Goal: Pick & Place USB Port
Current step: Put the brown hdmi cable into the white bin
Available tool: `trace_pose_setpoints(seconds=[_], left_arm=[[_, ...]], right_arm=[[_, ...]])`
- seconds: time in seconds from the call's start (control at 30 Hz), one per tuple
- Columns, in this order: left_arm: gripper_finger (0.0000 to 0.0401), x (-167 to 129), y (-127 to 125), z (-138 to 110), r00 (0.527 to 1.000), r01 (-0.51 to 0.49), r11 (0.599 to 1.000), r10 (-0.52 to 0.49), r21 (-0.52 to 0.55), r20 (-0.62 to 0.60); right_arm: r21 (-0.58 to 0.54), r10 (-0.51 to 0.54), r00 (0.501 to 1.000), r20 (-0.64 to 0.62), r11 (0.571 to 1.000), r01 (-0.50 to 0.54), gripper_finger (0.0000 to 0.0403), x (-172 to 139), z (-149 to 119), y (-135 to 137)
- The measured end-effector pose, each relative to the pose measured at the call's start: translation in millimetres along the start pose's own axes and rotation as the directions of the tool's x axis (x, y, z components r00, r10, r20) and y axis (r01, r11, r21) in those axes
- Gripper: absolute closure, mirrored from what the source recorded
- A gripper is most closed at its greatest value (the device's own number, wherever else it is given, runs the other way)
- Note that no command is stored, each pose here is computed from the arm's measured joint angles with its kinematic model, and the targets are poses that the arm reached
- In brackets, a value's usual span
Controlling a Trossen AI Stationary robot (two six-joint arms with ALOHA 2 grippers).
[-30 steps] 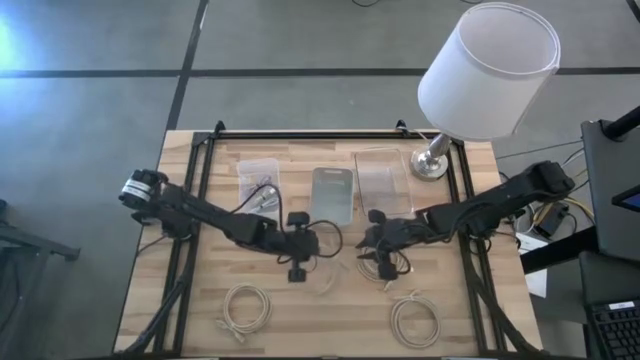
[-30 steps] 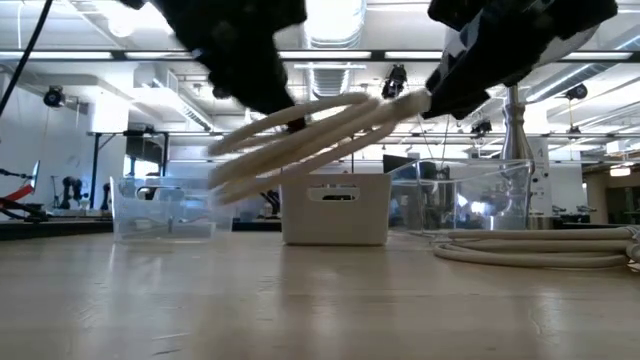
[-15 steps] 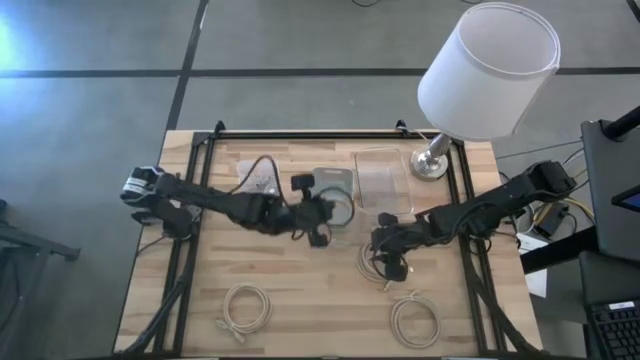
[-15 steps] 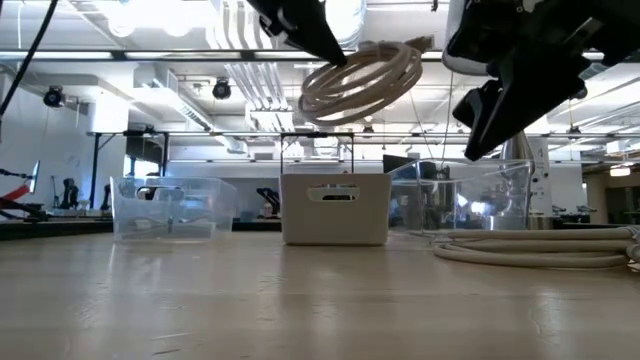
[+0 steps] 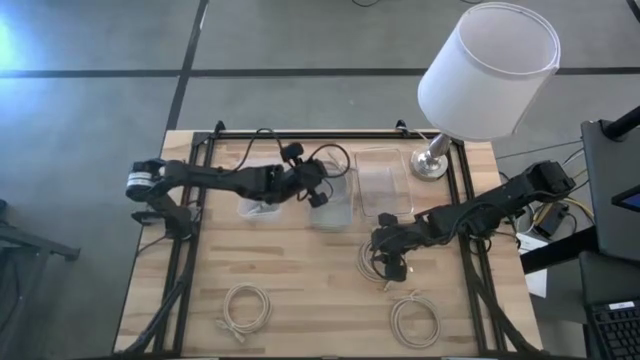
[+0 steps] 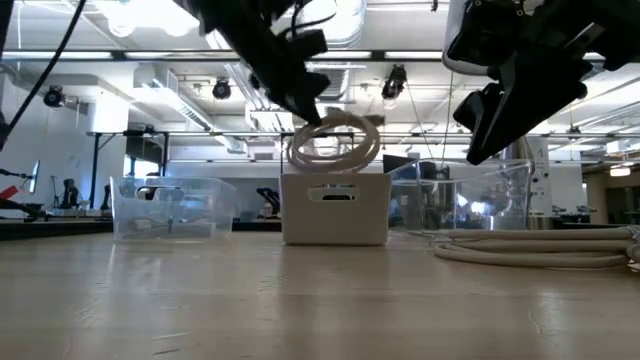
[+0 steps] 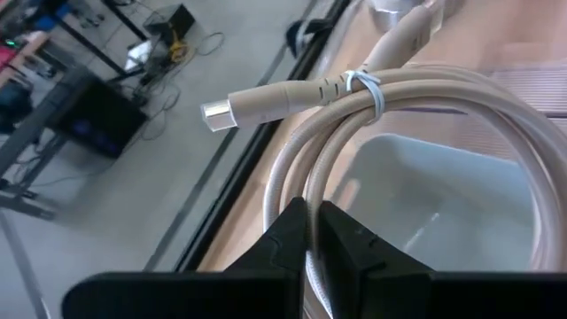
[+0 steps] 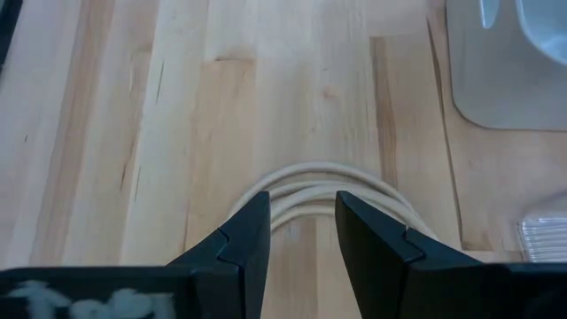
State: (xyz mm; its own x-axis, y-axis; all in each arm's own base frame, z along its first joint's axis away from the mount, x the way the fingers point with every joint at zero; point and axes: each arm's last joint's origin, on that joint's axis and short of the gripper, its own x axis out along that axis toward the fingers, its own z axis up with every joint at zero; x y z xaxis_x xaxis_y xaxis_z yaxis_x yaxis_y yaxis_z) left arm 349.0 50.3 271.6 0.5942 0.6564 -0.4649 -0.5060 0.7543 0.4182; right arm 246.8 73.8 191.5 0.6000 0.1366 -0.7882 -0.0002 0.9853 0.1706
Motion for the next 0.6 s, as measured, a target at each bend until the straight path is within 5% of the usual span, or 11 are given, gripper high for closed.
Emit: trace_pose_setpoints(seconds=[0.6], left_arm=[[0.0375, 19, -9, -33, 0.982, 0.153, 0.988, -0.149, -0.030, 0.113]], right_arm=[[0.000, 0.000, 1.000, 0.001, 1.000, 0.000, 0.0280, 0, 0, 0]])
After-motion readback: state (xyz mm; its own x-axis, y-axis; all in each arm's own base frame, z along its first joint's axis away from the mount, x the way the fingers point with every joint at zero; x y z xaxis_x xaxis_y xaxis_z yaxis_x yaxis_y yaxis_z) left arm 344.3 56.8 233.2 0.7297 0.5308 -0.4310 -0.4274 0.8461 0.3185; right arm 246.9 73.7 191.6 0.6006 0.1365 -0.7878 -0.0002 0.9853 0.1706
